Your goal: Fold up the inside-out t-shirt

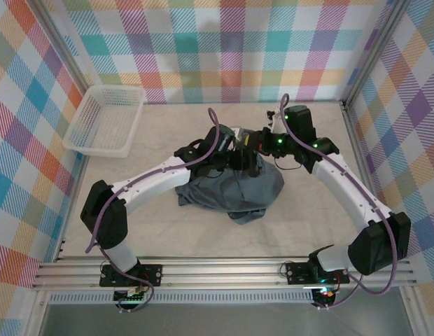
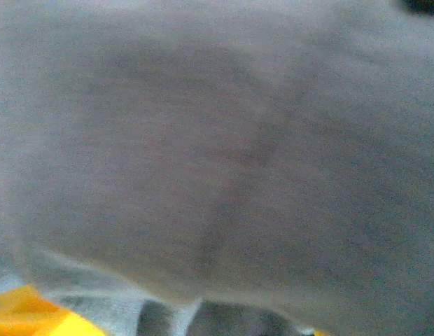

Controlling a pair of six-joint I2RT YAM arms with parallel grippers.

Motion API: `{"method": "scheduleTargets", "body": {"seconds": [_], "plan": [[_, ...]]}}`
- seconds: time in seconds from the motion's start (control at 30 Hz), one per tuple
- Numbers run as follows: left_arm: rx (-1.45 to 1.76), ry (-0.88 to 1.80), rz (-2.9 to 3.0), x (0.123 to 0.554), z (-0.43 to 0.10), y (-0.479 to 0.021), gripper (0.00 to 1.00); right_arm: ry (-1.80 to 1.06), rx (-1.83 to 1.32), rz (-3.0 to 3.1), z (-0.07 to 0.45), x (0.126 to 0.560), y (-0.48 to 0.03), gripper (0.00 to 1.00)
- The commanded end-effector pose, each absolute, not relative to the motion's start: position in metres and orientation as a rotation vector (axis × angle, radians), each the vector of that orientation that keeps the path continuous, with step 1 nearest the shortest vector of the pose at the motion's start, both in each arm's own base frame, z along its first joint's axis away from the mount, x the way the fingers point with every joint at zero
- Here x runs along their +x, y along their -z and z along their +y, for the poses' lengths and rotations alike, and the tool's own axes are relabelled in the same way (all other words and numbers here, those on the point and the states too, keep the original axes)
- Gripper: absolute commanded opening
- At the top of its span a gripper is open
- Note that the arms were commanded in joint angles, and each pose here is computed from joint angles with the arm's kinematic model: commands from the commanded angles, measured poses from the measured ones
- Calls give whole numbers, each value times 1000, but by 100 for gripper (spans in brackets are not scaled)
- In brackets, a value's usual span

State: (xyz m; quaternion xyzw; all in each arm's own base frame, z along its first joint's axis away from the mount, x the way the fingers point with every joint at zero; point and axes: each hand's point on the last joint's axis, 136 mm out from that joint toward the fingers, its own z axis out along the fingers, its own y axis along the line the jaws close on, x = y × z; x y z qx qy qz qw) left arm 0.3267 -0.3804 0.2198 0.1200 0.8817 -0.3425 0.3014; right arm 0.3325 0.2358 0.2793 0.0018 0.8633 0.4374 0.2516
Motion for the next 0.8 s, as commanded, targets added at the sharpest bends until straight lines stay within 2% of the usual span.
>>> {"method": "scheduleTargets", "body": {"seconds": [0.0, 0.13, 0.2, 0.43, 0.5, 0.53, 0.63, 0.77], "plan": [[507, 1070, 2128, 303, -403, -274, 77, -1192, -28, 2343, 238, 338, -288, 0], [384, 865, 2246, 322, -386, -244, 81, -1224, -36, 2326, 242, 339, -296, 0], [324, 809, 2266, 333, -380, -237, 78, -1233, -38, 2323, 242, 338, -298, 0], [188, 728, 2330, 359, -347, -222, 27, -1194, 9, 2353, 227, 334, -293, 0], [217, 805, 2330, 356, -343, -226, 6, -1218, 65, 2381, 216, 338, -287, 0], [282, 907, 2328, 351, -349, -231, 0, -1236, 92, 2400, 211, 340, -282, 0], [476, 1315, 2233, 328, -367, -270, 0, -1285, 132, 2455, 196, 347, -266, 2], [588, 1524, 2103, 301, -370, -315, 0, -1192, 80, 2596, 183, 361, -218, 7]]}}
